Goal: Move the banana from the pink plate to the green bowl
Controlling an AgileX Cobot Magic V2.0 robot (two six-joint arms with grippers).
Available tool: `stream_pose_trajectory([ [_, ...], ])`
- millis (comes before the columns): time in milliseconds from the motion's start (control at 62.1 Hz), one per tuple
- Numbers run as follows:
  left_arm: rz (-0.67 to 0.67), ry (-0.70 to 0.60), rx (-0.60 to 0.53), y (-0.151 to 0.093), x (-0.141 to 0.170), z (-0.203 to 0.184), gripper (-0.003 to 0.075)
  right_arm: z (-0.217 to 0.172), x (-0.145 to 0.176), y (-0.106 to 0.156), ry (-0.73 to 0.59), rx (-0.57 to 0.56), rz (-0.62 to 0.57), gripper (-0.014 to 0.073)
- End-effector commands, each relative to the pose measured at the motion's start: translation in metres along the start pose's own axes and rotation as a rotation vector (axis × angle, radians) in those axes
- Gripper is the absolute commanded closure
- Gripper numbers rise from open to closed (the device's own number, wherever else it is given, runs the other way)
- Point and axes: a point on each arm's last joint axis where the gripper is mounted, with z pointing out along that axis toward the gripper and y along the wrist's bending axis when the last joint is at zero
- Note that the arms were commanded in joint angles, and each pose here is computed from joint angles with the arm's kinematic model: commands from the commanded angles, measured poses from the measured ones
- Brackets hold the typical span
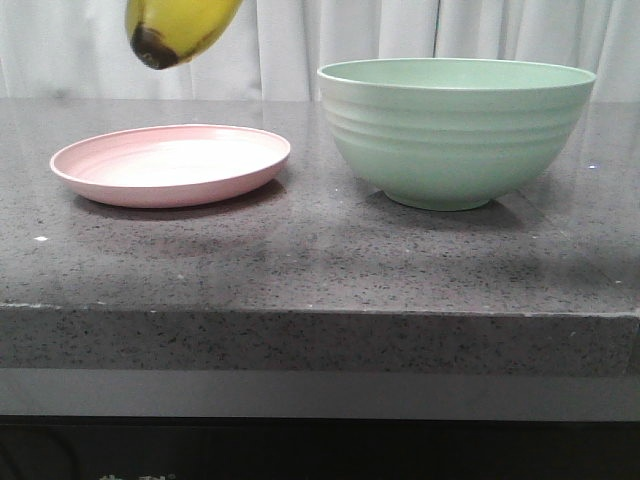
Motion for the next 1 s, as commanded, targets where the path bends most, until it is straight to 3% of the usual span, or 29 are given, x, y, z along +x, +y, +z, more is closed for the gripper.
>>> stream_pose_trajectory([
  [0,-0.015,-0.082,0.038,-0.013,-0.013,-0.008,0.0552,0.006,-0.029,0.004,-0.159,-0.045,0.034,-0.0018],
  [467,-0.015,-0.082,0.038,-0.013,-0.013,-0.008,0.0552,0.034,-0.026,-0.006,-0.145,-0.113,0.057,0.0006],
  [595,-0.015,-0.082,0.038,-0.013,-0.013,-0.008,0.0552,0.034,-0.026,-0.003,-0.154,-0.137,0.056,0.0113],
  [772,-0.015,-0.082,0.038,-0.013,-0.013,-0.008,0.0552,0.033,-0.027,-0.001,-0.165,-0.166,0.055,0.0336],
  [982,-0.015,-0.082,0.038,-0.013,-0.013,-0.008,0.0552,0.033,-0.027,-0.001,-0.165,-0.167,0.055,0.0393],
])
